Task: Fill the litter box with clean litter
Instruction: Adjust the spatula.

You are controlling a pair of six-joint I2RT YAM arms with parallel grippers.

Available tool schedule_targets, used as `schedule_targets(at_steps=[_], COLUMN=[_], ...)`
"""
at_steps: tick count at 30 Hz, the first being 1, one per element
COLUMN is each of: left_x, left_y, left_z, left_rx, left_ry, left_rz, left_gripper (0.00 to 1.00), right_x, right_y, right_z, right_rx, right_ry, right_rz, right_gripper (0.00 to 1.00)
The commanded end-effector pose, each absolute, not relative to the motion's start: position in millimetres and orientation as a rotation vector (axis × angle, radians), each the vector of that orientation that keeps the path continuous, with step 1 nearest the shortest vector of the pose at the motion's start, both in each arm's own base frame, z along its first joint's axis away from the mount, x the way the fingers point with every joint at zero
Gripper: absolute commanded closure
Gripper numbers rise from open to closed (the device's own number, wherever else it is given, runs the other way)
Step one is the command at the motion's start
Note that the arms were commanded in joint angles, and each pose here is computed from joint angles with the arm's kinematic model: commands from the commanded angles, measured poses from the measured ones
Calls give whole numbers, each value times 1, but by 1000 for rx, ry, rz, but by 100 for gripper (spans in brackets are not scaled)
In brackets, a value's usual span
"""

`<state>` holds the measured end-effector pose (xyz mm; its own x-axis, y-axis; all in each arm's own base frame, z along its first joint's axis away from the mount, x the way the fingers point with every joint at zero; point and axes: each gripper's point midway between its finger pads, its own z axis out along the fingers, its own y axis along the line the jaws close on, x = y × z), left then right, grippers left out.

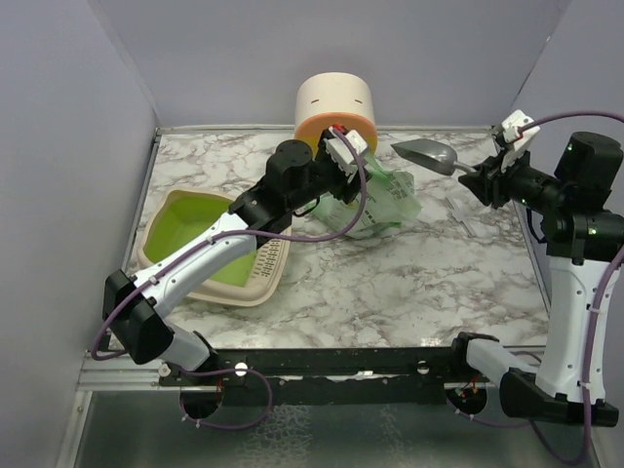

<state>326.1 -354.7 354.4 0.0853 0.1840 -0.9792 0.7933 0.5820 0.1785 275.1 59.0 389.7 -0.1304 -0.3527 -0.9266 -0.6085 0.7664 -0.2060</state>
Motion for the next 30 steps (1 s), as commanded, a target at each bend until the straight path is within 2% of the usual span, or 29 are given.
schedule_targets(at_steps=[1, 9, 17, 21, 30], left_x=[319, 309, 279, 267, 262], left_y=[-355, -349, -346, -342, -340], left_z=[415, 435, 448, 459, 464], left_rx=[818, 732, 731, 712, 738], left_ry=[1240, 1103, 1002, 956, 959], left_rz=[-592, -653, -807, -886, -1049], left_gripper=[33, 28, 26, 31, 53], right_x=[254, 226, 216, 213, 211], right_y=[81, 119, 131, 133, 135], right_z=[419, 440, 449, 452, 459], right_rx=[-772, -843, -856, -863, -862], right_ry=[1684, 1624, 1577, 1561, 1537], right_rz=[394, 739, 866, 885, 900], right_gripper=[99, 99, 99, 99, 99])
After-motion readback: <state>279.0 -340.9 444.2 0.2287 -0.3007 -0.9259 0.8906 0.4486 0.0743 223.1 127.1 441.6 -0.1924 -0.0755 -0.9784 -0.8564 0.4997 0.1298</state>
